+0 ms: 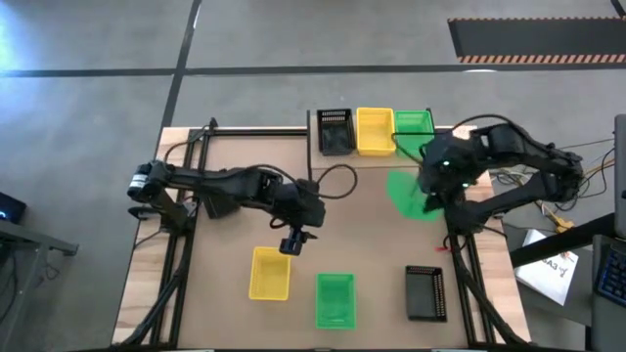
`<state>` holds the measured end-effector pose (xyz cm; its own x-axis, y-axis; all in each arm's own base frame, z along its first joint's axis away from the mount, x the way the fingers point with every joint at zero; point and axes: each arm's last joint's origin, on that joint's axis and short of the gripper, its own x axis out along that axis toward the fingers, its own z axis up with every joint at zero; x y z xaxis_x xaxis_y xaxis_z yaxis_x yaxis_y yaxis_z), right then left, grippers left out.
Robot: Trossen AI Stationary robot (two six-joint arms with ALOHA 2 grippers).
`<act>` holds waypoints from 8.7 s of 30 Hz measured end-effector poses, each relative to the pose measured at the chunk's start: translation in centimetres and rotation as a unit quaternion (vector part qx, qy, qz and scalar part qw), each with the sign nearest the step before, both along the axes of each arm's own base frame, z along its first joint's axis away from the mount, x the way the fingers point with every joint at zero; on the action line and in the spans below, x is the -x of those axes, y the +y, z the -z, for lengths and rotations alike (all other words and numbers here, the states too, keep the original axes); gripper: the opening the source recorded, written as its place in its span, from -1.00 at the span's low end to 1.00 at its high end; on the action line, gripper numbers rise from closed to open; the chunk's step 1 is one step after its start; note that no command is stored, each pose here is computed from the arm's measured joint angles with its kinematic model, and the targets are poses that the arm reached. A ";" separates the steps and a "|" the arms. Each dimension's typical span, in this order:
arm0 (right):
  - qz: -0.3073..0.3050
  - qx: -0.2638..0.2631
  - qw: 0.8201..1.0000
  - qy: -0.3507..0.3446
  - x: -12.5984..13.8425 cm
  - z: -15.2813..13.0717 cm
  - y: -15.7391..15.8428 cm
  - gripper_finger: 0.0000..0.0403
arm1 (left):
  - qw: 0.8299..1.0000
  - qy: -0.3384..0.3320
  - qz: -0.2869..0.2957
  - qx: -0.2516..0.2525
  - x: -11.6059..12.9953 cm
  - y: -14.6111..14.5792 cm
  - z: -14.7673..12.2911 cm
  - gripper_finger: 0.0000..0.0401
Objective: Stack baskets on shelf by color
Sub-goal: Stack the left green bin on top of the green bin on the shelf, then stack the top black bin on top of the black bin on the shelf
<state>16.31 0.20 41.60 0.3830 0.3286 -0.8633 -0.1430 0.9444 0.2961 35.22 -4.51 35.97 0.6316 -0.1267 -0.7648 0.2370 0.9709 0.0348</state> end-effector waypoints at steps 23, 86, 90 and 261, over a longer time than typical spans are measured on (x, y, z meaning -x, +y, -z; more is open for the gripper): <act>0.083 0.386 0.913 0.101 -2.6 -0.4 -9.2 -0.96 | 0.997 -0.065 -0.005 0.032 -1.5 -0.5 1.9 0.04; 0.281 0.208 0.935 0.068 -0.8 2.1 -8.3 -0.28 | 0.998 -0.058 -0.011 0.033 -0.2 0.2 2.3 0.04; 0.286 0.177 0.942 0.014 -2.2 1.9 -4.6 -0.38 | 0.998 -0.059 -0.021 0.031 -0.3 0.8 2.3 0.04; 0.336 0.266 0.891 -0.148 -0.8 7.7 7.3 -0.79 | 0.959 0.056 -0.223 -0.168 -6.6 17.0 0.9 -1.00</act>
